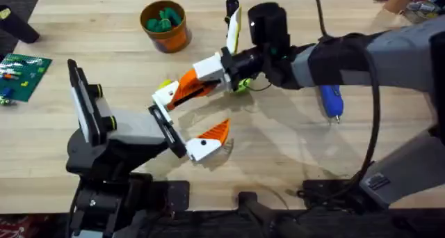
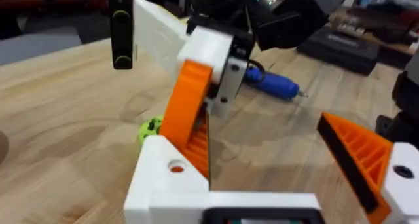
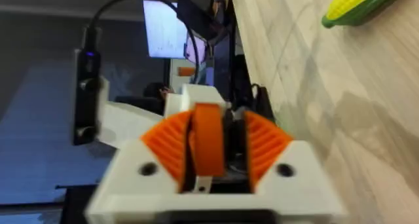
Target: Pick up the gripper from the table and insert it into the empty holder that is missing its gripper. Then pick up a screw, insert it into the mounting hole, and use the screwdriver to tighten it. Finally, clean up the table by picking up the vegetable and placing it into the bucket.
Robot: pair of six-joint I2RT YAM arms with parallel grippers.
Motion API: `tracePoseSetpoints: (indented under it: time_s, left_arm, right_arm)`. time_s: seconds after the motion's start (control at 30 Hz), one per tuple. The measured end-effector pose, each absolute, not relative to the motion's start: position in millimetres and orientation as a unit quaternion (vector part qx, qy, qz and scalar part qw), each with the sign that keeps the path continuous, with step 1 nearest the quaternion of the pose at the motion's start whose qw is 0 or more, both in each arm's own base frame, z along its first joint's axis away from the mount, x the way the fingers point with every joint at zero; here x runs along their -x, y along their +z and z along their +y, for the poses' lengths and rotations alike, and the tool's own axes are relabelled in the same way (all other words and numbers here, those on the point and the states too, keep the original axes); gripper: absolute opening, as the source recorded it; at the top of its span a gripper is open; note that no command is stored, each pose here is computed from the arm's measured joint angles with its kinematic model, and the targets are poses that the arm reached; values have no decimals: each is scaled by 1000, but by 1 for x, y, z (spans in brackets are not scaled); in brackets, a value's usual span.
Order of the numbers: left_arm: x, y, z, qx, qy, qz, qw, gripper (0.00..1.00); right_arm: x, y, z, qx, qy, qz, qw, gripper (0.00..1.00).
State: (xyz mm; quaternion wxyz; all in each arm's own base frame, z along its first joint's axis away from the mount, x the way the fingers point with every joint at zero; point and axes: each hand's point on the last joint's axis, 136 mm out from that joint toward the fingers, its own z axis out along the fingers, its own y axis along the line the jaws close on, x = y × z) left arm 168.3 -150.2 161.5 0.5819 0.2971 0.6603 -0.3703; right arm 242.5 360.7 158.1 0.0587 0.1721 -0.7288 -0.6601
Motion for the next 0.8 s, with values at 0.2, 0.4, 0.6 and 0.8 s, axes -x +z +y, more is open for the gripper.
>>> tracePoseSetpoints:
  time_s: [0.2,0.4,0.6,0.8]
  left_arm:
    - [-172,162,-148,-297,-355,661,591,986]
    - [-171,162,-148,-300,-356,659,591,986]
    - [-161,162,-155,-320,-376,649,578,986]
    - [-158,162,-157,-326,-383,647,574,986]
  right_arm:
    - [-245,139,364,-151,-648,-744,67,987]
    - [-247,140,362,-151,-650,-742,68,992]
    - [-254,144,350,-151,-659,-734,70,993]
    - [-270,148,331,-139,-666,-730,62,992]
